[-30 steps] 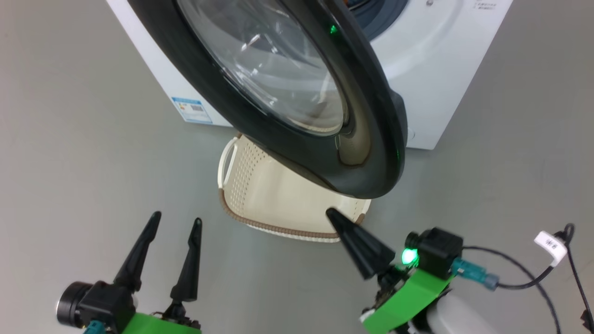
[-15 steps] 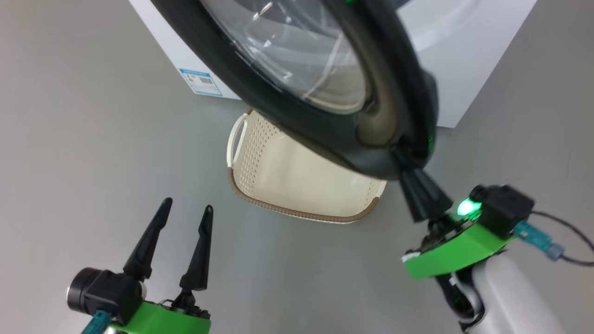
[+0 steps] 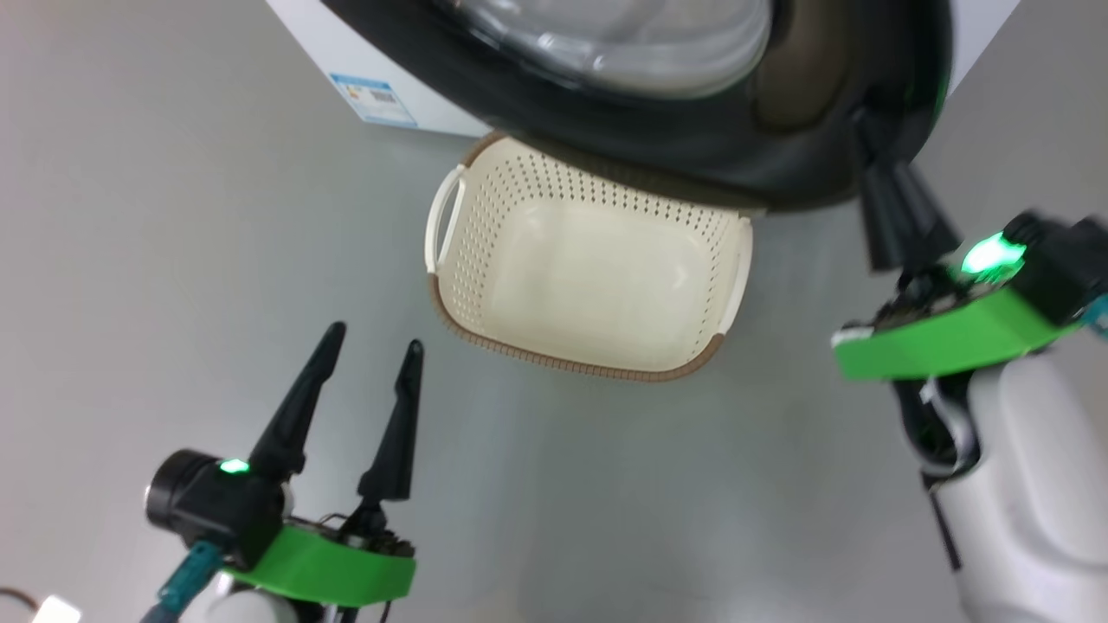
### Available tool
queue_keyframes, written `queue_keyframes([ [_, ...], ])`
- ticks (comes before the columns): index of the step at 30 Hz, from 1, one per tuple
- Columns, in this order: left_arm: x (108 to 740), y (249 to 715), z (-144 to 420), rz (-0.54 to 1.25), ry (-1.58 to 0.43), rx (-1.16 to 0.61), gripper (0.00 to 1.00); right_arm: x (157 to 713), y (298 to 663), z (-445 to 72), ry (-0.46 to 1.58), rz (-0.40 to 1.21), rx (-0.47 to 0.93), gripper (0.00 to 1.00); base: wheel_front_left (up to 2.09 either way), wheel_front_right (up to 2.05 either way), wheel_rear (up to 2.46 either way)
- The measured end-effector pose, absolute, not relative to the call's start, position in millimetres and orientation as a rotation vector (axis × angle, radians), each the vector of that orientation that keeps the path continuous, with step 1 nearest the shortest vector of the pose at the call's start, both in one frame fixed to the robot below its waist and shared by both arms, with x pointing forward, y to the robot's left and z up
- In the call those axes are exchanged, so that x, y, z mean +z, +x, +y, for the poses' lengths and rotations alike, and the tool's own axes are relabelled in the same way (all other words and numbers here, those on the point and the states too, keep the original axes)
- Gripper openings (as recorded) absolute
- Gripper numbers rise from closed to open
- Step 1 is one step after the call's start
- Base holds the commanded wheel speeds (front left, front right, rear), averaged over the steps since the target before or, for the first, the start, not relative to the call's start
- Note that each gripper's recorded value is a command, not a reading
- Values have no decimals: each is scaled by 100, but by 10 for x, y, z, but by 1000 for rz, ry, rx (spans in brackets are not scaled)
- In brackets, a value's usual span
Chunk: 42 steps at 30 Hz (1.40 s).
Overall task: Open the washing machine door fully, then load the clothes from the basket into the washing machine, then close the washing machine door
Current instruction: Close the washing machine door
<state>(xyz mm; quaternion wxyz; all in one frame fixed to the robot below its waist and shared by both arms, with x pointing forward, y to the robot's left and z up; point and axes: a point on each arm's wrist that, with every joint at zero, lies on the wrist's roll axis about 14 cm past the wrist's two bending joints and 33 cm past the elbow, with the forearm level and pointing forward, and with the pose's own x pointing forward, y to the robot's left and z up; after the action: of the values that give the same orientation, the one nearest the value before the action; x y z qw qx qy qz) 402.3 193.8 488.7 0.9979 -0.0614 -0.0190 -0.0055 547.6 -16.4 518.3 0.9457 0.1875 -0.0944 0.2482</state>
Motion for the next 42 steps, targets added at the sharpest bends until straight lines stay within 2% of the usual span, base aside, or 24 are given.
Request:
queue_keyframes([
  [12,4889,4319,1684,-52,-118,-107,100,5327,6053,-238,335,-291,486,0,0,0,0],
  [26,4694,4475,1621,-15,-130,-128,100,5300,6494,-332,340,-322,439,0,0,0,0],
  [42,4733,4545,1557,-33,-154,-144,100,5275,6625,-349,277,-313,433,0,0,0,0],
])
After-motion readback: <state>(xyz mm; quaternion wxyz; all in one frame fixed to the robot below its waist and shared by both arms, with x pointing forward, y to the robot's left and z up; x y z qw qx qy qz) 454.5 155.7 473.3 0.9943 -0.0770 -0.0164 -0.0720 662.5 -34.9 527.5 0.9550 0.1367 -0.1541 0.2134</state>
